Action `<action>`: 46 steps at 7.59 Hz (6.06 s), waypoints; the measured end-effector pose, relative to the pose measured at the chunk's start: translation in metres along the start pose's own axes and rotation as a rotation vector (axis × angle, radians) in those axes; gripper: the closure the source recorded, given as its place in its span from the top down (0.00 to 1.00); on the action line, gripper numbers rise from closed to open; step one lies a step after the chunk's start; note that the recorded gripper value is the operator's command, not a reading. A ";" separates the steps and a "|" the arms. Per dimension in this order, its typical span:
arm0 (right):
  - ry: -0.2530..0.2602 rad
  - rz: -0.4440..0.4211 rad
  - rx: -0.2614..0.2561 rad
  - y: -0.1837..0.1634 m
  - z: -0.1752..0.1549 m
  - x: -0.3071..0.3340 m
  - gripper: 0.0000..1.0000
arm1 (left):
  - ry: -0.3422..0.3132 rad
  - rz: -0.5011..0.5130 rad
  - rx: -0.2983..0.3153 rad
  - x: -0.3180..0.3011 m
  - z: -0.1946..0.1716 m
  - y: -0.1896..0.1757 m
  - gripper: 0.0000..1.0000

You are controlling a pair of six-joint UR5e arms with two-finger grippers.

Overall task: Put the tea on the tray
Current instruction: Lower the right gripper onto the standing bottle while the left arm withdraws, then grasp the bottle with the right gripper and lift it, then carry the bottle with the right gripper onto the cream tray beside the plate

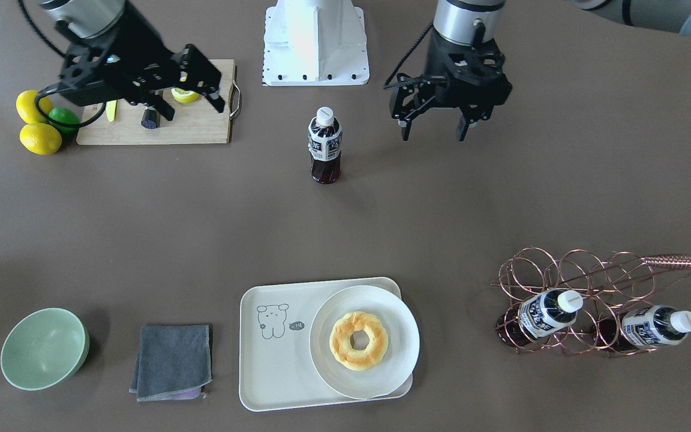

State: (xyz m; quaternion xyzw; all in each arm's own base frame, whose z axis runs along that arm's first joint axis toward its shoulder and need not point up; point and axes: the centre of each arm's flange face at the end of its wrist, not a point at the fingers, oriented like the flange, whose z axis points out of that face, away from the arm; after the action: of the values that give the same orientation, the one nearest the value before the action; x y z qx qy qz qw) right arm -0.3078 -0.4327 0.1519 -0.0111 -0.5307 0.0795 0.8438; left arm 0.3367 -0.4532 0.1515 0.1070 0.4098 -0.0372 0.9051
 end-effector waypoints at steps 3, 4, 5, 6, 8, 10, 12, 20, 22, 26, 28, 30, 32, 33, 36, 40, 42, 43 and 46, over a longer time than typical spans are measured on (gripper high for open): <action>0.129 -0.011 0.058 0.069 0.055 -0.123 0.94 | -0.001 0.104 -0.019 -0.122 0.008 -0.038 0.93; 0.156 -0.022 0.072 0.076 0.075 -0.143 0.92 | -0.011 0.124 -0.024 -0.149 0.006 -0.048 0.94; 0.178 -0.036 0.083 0.082 0.089 -0.153 0.90 | -0.019 0.124 -0.025 -0.170 0.003 -0.055 0.94; 0.196 -0.045 0.090 0.085 0.100 -0.157 0.90 | -0.025 0.124 -0.026 -0.183 0.001 -0.058 0.94; 0.245 -0.088 0.104 0.086 0.123 -0.156 0.86 | -0.030 0.124 -0.026 -0.191 0.000 -0.059 0.94; 0.264 -0.124 0.100 0.093 0.135 -0.156 0.77 | -0.035 0.120 -0.031 -0.197 0.002 -0.057 0.94; 0.282 -0.141 0.093 0.104 0.148 -0.154 0.44 | -0.037 0.118 -0.032 -0.203 0.004 -0.053 0.95; 0.272 -0.176 0.120 0.092 0.134 -0.160 0.00 | -0.033 0.102 -0.004 -0.246 -0.001 -0.030 0.96; 0.271 -0.201 0.147 0.053 0.110 -0.153 0.00 | -0.058 0.110 -0.002 -0.306 -0.021 -0.019 0.96; 0.338 -0.258 0.139 -0.070 0.080 -0.139 0.00 | -0.054 0.178 -0.026 -0.435 -0.063 0.009 0.96; 0.338 -0.276 0.131 -0.142 0.089 -0.153 0.00 | -0.053 0.166 -0.029 -0.457 -0.073 0.030 0.96; 0.330 -0.295 0.126 -0.203 0.104 -0.145 0.00 | -0.057 0.151 -0.012 -0.464 -0.085 0.039 0.96; 0.356 -0.312 0.113 -0.229 0.116 -0.138 0.00 | -0.057 0.150 -0.005 -0.464 -0.089 0.042 0.96; 0.362 -0.320 0.112 -0.237 0.119 -0.134 0.00 | -0.058 0.150 -0.003 -0.464 -0.090 0.043 0.96; 0.363 -0.321 0.112 -0.244 0.125 -0.128 0.00 | -0.057 0.156 0.009 -0.473 -0.090 0.059 0.96; 0.361 -0.325 0.108 -0.241 0.133 -0.125 0.28 | -0.057 0.157 0.011 -0.475 -0.089 0.061 0.96; 0.363 -0.325 0.108 -0.241 0.134 -0.123 1.00 | -0.057 0.157 0.011 -0.475 -0.089 0.060 0.96; 0.364 -0.325 0.109 -0.241 0.134 -0.123 1.00 | -0.057 0.158 0.011 -0.475 -0.088 0.059 0.96; 0.350 -0.325 0.115 -0.244 0.121 -0.126 1.00 | -0.058 0.153 0.005 -0.478 -0.084 0.054 0.96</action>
State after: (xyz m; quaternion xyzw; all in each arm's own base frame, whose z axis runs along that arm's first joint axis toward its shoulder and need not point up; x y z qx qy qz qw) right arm -0.4397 -0.7000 0.1173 0.1089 -0.3658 -0.0301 0.9238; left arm -0.0323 -0.3913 0.4650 0.1394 0.3740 0.0281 0.9165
